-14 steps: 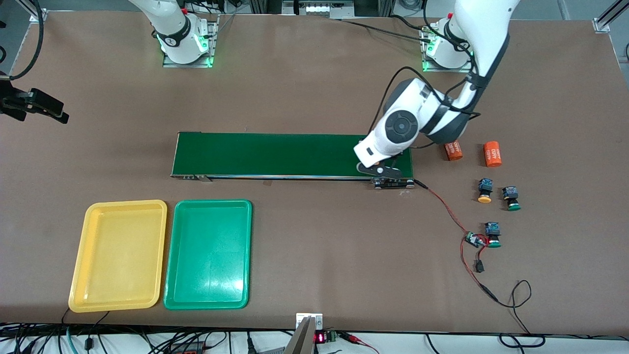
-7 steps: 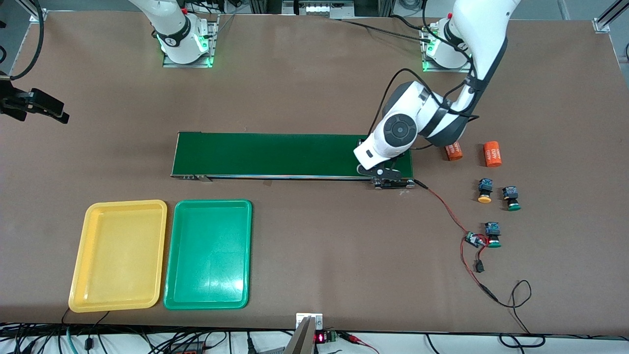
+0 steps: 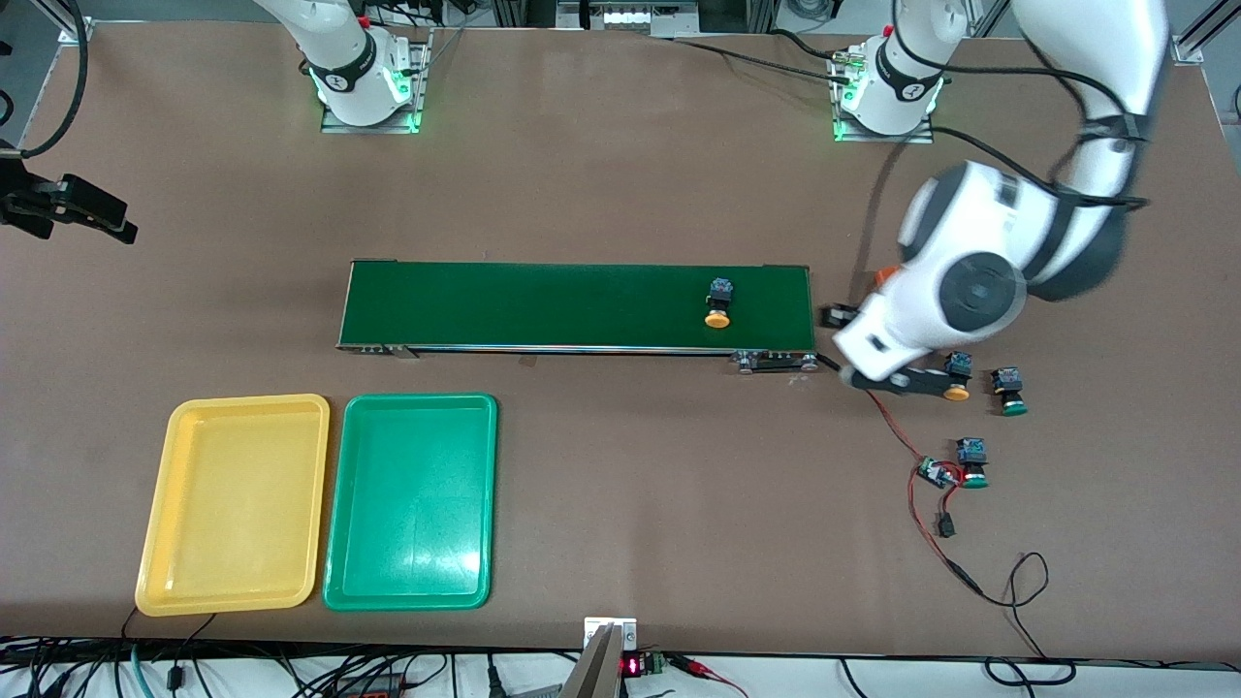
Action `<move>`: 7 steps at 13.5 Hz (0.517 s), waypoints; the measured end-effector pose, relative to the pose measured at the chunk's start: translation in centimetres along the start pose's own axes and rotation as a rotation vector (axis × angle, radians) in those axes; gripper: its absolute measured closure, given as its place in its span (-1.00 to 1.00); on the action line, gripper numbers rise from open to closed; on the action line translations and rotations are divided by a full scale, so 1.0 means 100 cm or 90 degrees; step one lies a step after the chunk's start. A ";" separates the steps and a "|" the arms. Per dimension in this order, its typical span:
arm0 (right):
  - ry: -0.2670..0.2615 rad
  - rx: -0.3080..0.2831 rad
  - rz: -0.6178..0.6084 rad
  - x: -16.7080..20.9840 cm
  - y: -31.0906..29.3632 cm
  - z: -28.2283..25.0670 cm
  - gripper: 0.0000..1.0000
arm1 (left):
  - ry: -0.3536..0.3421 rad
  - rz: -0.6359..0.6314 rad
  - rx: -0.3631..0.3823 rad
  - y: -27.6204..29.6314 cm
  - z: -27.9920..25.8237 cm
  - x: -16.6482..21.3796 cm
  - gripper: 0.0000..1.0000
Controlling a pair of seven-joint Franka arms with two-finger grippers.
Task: Sort buttons by color to trays
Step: 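Return the left gripper to the pile and grasp another yellow button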
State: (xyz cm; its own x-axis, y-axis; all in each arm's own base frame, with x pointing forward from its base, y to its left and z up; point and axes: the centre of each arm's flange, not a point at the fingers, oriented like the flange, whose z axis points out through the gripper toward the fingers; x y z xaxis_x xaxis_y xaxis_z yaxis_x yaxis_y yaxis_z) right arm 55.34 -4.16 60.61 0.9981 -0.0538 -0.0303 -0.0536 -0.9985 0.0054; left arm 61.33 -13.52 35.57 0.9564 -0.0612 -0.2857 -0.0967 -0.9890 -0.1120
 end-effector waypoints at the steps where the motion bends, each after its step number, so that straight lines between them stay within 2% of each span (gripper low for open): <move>1: 0.000 0.000 0.000 0.000 0.000 0.000 -1.00 | -0.011 0.016 0.025 -0.029 0.016 0.009 -1.00; 4: 0.000 0.000 -0.006 0.000 -0.005 0.000 -1.00 | -0.052 0.067 0.067 -0.075 0.069 0.028 -1.00; 7: 0.000 0.000 -0.015 0.000 -0.013 0.000 -1.00 | -0.047 0.083 0.058 -0.084 0.109 0.040 -1.00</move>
State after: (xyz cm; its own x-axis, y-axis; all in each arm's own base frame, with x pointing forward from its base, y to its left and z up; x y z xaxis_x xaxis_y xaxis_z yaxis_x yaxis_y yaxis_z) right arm 55.42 -2.90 60.61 0.9991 -0.0303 -0.0302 -0.0301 -0.9995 0.0053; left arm 62.98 -3.98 25.02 0.9116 -0.1750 -0.3720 -0.2466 -0.9568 -0.1543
